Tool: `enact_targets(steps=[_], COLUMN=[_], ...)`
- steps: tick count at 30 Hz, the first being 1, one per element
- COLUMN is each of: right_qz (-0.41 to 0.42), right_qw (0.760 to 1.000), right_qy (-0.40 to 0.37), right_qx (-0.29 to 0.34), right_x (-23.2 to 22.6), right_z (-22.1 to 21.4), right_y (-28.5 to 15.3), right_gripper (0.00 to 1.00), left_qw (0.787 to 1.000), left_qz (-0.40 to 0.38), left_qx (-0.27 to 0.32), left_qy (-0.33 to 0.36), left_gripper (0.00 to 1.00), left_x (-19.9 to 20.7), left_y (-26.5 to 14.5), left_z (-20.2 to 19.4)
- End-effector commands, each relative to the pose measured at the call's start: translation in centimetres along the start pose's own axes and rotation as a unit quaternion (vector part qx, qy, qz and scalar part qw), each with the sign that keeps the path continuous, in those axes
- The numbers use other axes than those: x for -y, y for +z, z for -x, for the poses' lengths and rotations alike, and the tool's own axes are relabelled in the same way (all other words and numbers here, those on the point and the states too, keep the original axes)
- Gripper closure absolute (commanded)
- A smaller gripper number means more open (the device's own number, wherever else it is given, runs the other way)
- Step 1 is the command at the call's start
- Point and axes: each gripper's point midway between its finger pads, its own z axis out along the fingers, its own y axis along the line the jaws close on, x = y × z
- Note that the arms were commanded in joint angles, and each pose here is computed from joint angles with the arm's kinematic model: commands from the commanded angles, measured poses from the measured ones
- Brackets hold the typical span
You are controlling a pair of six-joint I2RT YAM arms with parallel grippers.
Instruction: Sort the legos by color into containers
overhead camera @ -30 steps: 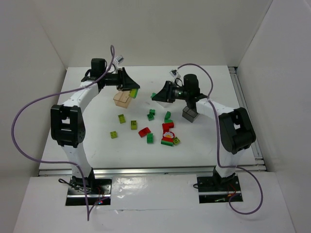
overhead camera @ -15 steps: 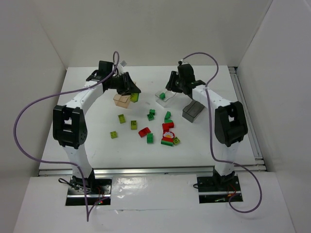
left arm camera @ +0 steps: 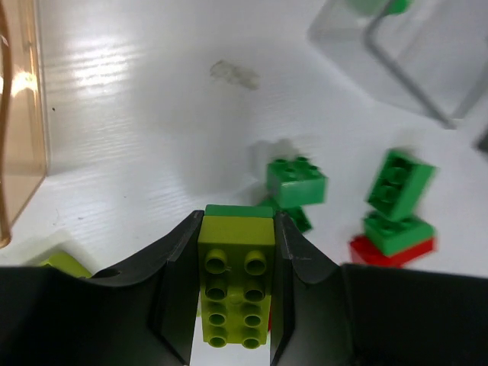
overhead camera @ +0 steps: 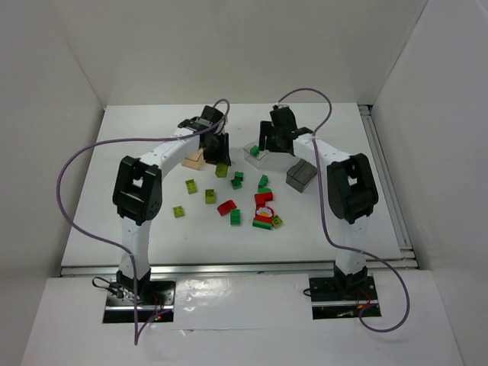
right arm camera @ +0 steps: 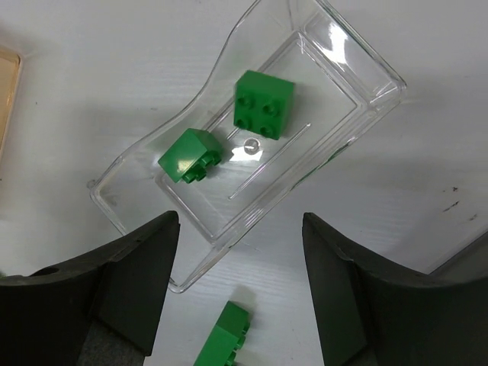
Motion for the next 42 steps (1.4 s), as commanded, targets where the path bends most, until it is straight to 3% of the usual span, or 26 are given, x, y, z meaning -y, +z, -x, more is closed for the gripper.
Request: enact_targets(steps=[1, 5, 6, 7, 11, 14, 18, 22, 26, 31, 32, 35, 37, 40, 42], right_qz=[0.016, 0.016, 0.019, 0.017, 0.018, 0.019, 0.017, 0.015, 0.013, 0.020, 0.020, 0.018, 0.017, 0.025, 0.029], right_qw=[0.998, 0.997, 0.997, 0.996, 0.995, 0.994, 0.995, 0.996, 0.996, 0.996, 0.996, 0.997, 0.997, 0.998, 0.998], right_qy=[-0.013, -0.006, 0.002, 0.003, 0.015, 0.015, 0.014, 0.014, 0.013, 0.017, 0.017, 0.016, 0.016, 0.015, 0.014], right_qx=[0.057, 0.073, 0.080, 0.088, 0.098, 0.103, 0.096, 0.091, 0.087, 0.079, 0.079, 0.075, 0.071, 0.063, 0.061], right_x=[-1.3, -1.1, -1.2, -1.1, -0.9, -0.6, -0.3, -0.2, -0.2, -0.4, -0.4, -0.3, -0.2, -0.5, -0.7], right_z=[3.7, 4.1, 4.5, 4.8, 4.8, 4.5, 3.9, 3.7, 3.5, 3.1, 3.1, 2.9, 2.6, 2.2, 2.2], right_y=[-2.6, -4.1, -5.0, -5.3, -7.3, -8.6, -9.2, -9.2, -8.9, -8.5, -8.5, -8.5, -8.5, -8.2, -8.2], right_gripper=[0.27, 0.27, 0.27, 0.27, 0.26, 0.26, 0.26, 0.26, 0.26, 0.26, 0.26, 0.26, 0.26, 0.26, 0.26], left_qw=[0.996, 0.993, 0.993, 0.992, 0.992, 0.992, 0.991, 0.991, 0.990, 0.989, 0.989, 0.990, 0.988, 0.988, 0.989], left_qz=[0.088, 0.110, 0.110, 0.113, 0.106, 0.110, 0.112, 0.115, 0.119, 0.124, 0.125, 0.121, 0.129, 0.133, 0.131], left_qx=[-0.022, -0.039, -0.039, -0.045, -0.058, -0.056, -0.062, -0.059, -0.057, -0.061, -0.060, -0.056, -0.063, -0.050, -0.046], left_qy=[0.016, 0.025, 0.025, 0.025, 0.028, 0.029, 0.033, 0.038, 0.043, 0.048, 0.043, 0.048, 0.049, 0.054, 0.054], left_gripper=[1.00, 1.00, 0.92, 0.69, 0.30, 0.22, 0.22, 0.34, 0.37, 0.54, 0.54, 0.39, 0.35, 0.36, 0.43], left_x=[-3.2, -3.6, -3.6, -3.8, -3.4, -3.6, -3.8, -3.9, -4.2, -4.4, -4.4, -3.8, -4.2, -3.8, -3.6], left_y=[1.7, 3.3, 3.3, 3.8, 4.5, 4.5, 4.0, 3.0, 2.4, 2.3, 2.3, 2.0, 1.8, 1.1, 0.8], left_z=[-1.5, -2.7, -2.7, -3.0, -3.8, -3.7, -4.3, -4.4, -4.6, -4.7, -4.7, -4.7, -5.0, -4.5, -4.3])
